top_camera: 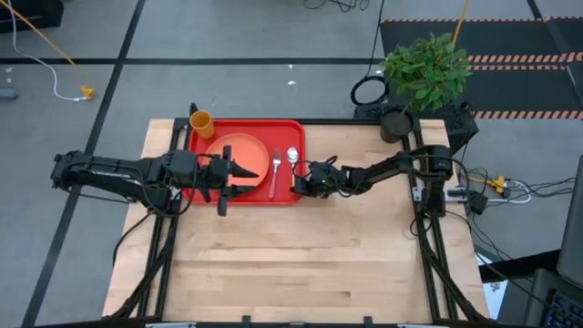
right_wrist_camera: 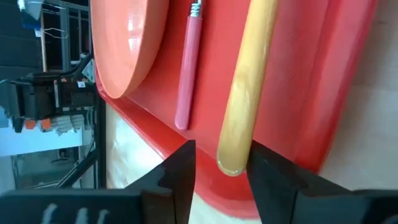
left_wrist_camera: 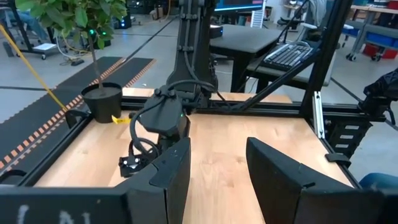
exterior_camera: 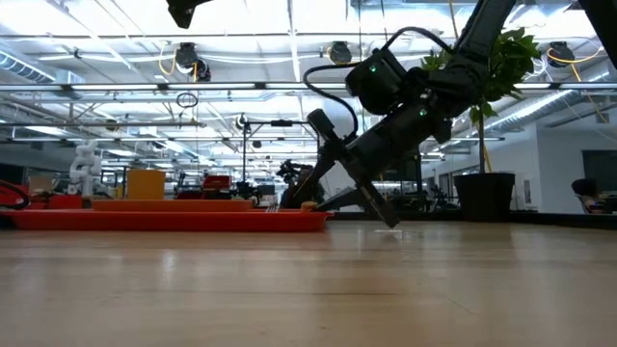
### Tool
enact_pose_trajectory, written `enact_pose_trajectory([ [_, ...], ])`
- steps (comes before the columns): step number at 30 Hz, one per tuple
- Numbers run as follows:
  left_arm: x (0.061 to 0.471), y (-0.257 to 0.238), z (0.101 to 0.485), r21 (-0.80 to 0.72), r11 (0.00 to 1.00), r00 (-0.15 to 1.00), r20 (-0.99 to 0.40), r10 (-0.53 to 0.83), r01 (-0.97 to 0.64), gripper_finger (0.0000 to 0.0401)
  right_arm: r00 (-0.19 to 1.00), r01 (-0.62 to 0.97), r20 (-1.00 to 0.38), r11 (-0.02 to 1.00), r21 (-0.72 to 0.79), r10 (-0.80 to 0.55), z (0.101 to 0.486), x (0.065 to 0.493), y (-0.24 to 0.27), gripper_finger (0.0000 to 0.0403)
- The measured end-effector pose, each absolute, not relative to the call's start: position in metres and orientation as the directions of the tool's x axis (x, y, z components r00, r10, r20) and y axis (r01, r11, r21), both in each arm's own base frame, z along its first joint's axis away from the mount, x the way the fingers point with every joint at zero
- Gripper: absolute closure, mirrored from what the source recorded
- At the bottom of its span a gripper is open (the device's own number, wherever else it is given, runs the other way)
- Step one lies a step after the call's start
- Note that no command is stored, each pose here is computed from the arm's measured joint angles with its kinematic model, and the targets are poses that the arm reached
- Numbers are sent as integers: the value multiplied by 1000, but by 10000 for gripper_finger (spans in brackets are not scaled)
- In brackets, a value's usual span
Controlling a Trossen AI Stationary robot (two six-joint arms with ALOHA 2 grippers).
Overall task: Pick and place plate/cup/fork/spoon on tray
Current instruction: Put the orange spoon on the red serving tray to right of the pink fork
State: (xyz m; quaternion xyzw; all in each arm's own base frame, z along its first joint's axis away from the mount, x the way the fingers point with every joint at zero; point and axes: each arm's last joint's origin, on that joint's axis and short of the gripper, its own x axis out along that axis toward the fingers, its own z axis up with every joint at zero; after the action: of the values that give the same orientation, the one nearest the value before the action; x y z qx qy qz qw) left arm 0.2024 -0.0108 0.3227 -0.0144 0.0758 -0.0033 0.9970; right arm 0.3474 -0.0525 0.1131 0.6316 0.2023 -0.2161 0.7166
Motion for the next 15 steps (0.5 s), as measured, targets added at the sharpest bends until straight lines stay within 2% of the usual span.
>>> enact_pose_trajectory([
  [7,202,-13,323,-39,999,988,-151,-19,13,245,853,520,-520,142,843,-37,131,347,-43,270],
  [15,202,-13,322,-57,998,988,-155,-18,10,245,854,515,-519,175,839,-28,133,348,-40,269],
])
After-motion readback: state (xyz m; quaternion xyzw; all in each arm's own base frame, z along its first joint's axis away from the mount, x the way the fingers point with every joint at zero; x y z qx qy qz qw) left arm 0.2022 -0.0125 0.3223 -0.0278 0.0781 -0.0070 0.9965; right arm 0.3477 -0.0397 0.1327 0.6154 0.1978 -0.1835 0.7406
